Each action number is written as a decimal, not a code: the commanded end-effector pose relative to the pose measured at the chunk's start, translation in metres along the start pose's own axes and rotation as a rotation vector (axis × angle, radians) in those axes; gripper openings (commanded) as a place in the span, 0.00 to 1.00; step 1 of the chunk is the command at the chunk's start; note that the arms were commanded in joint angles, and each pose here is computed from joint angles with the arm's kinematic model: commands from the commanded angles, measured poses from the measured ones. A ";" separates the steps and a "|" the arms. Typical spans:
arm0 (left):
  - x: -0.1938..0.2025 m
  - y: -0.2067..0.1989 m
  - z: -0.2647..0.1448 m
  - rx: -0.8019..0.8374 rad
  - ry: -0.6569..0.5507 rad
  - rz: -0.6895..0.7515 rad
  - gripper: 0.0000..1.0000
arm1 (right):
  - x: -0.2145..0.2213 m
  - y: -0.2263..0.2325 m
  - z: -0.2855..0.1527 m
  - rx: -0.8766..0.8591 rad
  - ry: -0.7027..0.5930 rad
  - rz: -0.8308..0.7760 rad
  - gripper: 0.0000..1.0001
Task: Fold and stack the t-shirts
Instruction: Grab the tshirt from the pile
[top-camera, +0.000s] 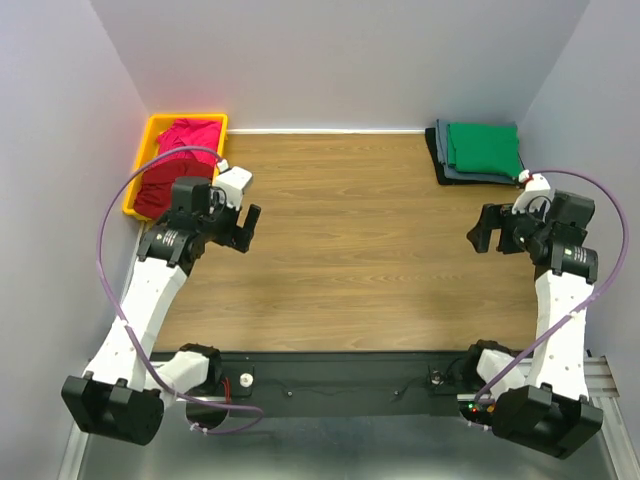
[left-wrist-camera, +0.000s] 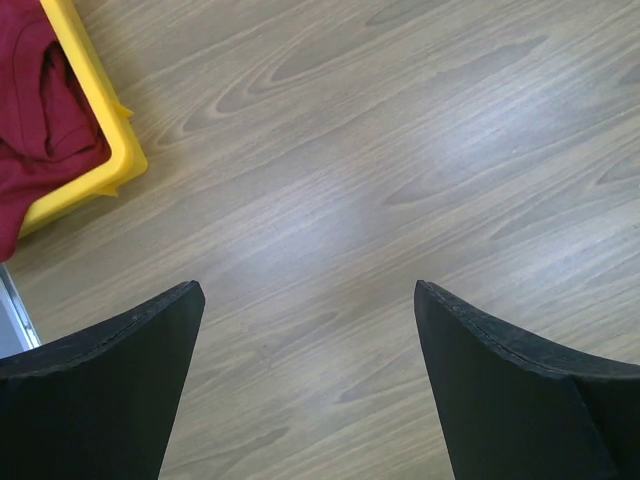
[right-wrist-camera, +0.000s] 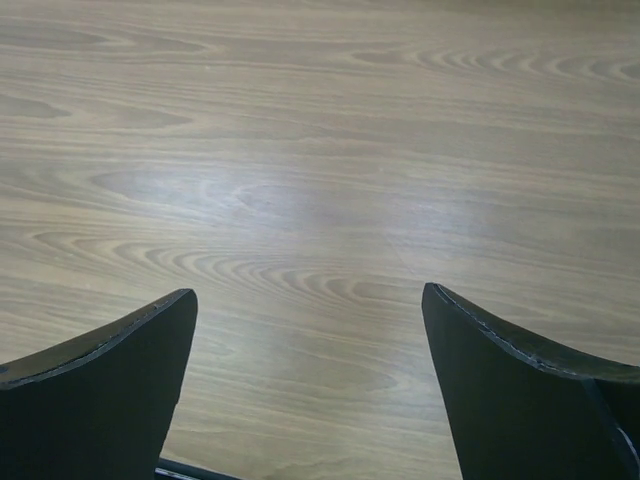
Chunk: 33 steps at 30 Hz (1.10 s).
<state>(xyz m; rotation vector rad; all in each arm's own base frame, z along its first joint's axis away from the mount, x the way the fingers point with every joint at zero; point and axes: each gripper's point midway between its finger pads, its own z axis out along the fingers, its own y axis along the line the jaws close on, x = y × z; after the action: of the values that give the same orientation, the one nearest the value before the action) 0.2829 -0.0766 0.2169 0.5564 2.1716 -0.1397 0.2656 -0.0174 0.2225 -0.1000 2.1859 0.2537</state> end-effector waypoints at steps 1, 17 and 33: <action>-0.039 0.012 -0.008 -0.020 -0.065 0.024 0.99 | -0.008 0.020 -0.006 -0.090 -0.051 -0.008 1.00; -0.069 0.245 0.124 -0.215 0.130 -0.105 0.99 | 0.010 0.002 0.038 -0.133 0.105 0.113 1.00; 0.043 0.274 0.214 -0.203 0.339 -0.172 0.52 | 0.008 -0.009 0.046 -0.096 0.134 0.141 1.00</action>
<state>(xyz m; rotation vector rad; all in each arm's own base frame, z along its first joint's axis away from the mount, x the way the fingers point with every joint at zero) 0.5383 0.1207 0.0628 0.2896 2.5494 0.1154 0.2854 -0.0109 0.1640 0.0006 2.3851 0.4882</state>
